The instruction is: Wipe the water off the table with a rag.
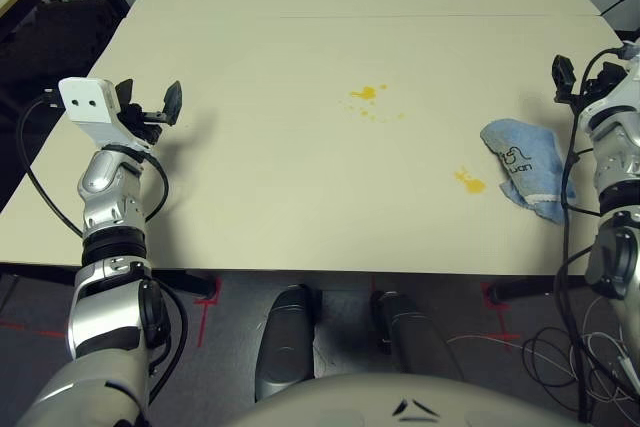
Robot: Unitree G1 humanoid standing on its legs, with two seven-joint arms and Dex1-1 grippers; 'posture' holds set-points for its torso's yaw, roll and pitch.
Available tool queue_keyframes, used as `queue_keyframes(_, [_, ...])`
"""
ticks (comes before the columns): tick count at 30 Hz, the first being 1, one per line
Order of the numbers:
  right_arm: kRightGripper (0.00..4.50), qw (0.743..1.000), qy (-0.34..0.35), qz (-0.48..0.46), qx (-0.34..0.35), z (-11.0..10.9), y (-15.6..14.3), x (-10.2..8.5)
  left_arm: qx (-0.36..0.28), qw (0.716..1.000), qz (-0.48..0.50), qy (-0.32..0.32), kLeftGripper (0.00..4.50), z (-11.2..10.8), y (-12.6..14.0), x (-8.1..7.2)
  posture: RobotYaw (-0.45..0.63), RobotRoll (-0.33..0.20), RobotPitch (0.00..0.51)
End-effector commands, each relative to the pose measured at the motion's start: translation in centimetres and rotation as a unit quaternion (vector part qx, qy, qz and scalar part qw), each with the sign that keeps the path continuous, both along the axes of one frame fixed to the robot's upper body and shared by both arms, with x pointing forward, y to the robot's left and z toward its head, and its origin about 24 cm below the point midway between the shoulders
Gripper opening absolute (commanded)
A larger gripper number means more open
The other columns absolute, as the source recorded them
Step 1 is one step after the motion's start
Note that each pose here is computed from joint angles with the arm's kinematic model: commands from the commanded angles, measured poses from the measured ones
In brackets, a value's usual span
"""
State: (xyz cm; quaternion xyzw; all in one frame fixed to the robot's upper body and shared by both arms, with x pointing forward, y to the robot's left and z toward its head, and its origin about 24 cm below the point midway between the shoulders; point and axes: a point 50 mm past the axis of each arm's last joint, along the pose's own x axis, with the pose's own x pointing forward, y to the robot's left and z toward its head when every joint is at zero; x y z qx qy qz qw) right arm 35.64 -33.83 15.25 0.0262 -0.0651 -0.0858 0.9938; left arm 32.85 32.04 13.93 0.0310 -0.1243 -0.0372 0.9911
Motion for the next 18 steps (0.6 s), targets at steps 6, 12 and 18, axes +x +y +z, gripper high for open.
queue_keyframes(6, [4.48,1.0,0.01,0.001,-0.001,-0.4,-0.3,-0.3,0.005,0.992,-0.126,-0.02,4.5,2.3,-2.0,0.2,0.14,0.0,0.181])
queue_keyframes(12, [4.48,1.0,0.011,-0.001,0.003,-0.7,-0.5,-0.6,0.027,0.957,-0.289,-0.001,4.5,3.4,-5.0,-0.5,0.13,0.0,0.174])
queue_keyframes(18, [4.48,1.0,0.016,0.002,0.006,-0.9,-0.7,-0.8,0.034,0.908,-0.416,0.033,4.5,3.8,-7.4,-1.9,0.11,0.0,0.167])
